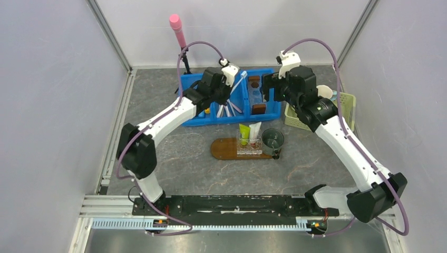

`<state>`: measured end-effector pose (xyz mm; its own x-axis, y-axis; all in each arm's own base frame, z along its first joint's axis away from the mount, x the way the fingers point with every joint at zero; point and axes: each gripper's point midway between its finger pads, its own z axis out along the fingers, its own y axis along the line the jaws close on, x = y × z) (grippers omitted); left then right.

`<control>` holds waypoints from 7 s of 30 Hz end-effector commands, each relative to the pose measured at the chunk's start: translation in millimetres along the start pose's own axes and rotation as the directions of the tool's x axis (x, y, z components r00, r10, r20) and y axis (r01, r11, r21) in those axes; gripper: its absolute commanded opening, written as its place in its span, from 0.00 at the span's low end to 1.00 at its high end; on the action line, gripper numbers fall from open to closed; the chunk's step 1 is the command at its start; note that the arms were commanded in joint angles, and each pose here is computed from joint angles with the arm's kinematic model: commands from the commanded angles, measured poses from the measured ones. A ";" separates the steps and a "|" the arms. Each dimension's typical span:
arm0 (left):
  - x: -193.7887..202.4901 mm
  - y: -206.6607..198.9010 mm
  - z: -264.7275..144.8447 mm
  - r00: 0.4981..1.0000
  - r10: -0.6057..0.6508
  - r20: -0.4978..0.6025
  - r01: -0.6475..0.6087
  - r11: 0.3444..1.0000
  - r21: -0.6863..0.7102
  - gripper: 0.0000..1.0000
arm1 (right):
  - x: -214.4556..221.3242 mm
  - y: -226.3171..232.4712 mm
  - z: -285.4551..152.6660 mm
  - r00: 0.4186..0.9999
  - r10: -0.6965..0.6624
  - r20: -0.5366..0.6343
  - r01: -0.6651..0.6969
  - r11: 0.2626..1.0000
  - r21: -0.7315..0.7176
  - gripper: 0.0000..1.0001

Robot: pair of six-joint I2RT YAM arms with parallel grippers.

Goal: Prepare toiletry sets of a toothbrush and toothpaste on the tray

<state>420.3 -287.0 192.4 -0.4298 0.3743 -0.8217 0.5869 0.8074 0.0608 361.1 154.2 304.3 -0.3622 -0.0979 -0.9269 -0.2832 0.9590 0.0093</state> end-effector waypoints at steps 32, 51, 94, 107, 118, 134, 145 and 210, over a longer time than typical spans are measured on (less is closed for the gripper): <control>-88.0 -81.9 -147.1 0.796 -0.317 0.516 0.040 0.878 0.477 0.02 | -88.0 74.3 6.3 0.898 0.375 0.229 -0.247 0.863 -0.441 0.65; -73.2 -89.2 -157.3 0.795 -0.298 0.528 0.007 0.875 0.484 0.32 | -86.2 86.7 -33.5 0.880 0.370 0.297 -0.157 0.818 -0.554 0.00; 46.5 -3.4 -177.8 0.828 -0.304 0.472 0.320 0.946 0.047 0.93 | 88.9 120.9 -123.3 0.657 -0.019 0.753 0.633 0.557 -0.538 0.00; 48.8 1.0 -176.2 0.829 -0.300 0.472 0.329 0.944 0.022 1.00 | 117.6 118.4 -100.0 0.689 -0.087 0.719 0.633 0.556 -0.539 0.03; 49.2 2.2 -173.8 0.835 -0.293 0.466 0.326 0.945 0.012 1.00 | 128.0 117.3 -86.7 0.670 -0.111 0.734 0.653 0.558 -0.512 0.11; 50.5 3.9 -170.2 0.844 -0.271 0.462 0.309 0.951 -0.006 1.00 | 137.0 113.6 -74.0 0.678 -0.113 0.727 0.634 0.590 -0.500 0.12; 50.4 3.2 -168.1 0.846 -0.270 0.460 0.306 0.952 -0.004 1.00 | 149.1 111.5 -70.0 0.700 -0.104 0.706 0.608 0.605 -0.513 0.14; 52.0 0.8 -172.1 0.843 -0.270 0.466 0.300 0.954 0.012 1.00 | 148.8 111.0 -83.9 0.677 0.014 0.736 0.577 0.611 -0.542 0.10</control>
<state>279.0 -191.0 231.4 -0.2572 -0.1069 -0.9604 0.4295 0.8777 -0.2127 203.0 222.3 174.3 0.2911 0.1076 -0.9506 -0.8900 0.3950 -0.2278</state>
